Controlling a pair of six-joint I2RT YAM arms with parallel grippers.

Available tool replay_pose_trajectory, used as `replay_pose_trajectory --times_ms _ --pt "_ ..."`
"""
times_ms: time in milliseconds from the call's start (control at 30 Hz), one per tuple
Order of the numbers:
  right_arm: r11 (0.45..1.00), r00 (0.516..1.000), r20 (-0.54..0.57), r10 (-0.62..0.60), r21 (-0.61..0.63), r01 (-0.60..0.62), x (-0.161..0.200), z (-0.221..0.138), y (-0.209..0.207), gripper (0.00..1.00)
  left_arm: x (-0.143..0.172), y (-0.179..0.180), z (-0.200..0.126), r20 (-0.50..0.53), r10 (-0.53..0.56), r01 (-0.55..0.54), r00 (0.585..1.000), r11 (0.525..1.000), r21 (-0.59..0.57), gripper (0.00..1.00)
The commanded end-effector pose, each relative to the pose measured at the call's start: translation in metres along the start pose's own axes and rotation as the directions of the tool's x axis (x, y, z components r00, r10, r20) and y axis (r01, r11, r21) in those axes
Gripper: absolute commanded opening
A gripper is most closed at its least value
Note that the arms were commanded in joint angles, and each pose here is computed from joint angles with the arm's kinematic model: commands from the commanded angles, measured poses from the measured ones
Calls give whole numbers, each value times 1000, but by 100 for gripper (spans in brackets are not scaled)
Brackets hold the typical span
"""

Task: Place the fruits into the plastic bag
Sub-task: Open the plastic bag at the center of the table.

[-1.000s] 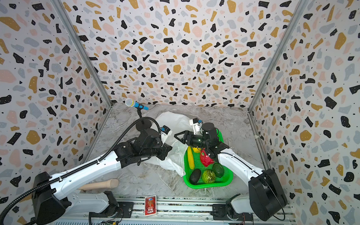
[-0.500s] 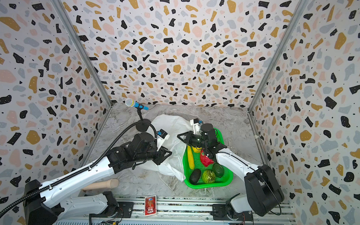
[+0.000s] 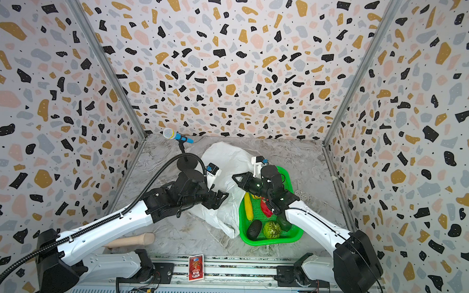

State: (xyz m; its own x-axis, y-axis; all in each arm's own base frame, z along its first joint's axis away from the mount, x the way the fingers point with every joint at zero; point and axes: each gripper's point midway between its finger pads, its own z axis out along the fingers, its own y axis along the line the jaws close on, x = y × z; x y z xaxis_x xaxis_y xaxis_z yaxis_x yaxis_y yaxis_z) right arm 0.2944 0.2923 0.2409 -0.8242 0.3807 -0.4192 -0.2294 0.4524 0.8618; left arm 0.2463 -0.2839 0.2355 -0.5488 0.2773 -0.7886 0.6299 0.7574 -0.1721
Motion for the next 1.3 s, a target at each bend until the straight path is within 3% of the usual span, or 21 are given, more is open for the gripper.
replay_pose_trajectory --times_ms 0,267,400,533,800,1000,1100,1267 --pt "999 998 65 26 39 -29 -12 -4 7 0 -14 -5 1 10 57 -56 998 997 -49 79" --pt "1000 995 98 23 19 -25 -20 -9 20 0 -3 5 15 -56 106 -115 993 972 -205 79" --pt "1000 995 99 22 2 -23 -22 -11 28 0 1 0 20 -58 122 -132 991 966 -223 79" --pt "999 996 86 39 -10 -38 -20 -11 31 0 -1 9 22 -21 101 -103 995 945 -311 78" --pt "998 996 66 57 -22 -55 -17 -9 31 0 1 -5 38 -11 88 -87 996 956 -280 81" --pt "998 996 62 61 -38 -59 -16 -10 35 0 6 9 41 -16 69 -70 997 929 -364 80" --pt "998 996 61 59 -40 -56 -16 -13 36 0 9 16 43 -32 68 -75 997 911 -407 65" --pt "998 997 52 61 6 -62 -16 -17 20 0 -7 9 34 31 46 -31 998 932 -362 15"
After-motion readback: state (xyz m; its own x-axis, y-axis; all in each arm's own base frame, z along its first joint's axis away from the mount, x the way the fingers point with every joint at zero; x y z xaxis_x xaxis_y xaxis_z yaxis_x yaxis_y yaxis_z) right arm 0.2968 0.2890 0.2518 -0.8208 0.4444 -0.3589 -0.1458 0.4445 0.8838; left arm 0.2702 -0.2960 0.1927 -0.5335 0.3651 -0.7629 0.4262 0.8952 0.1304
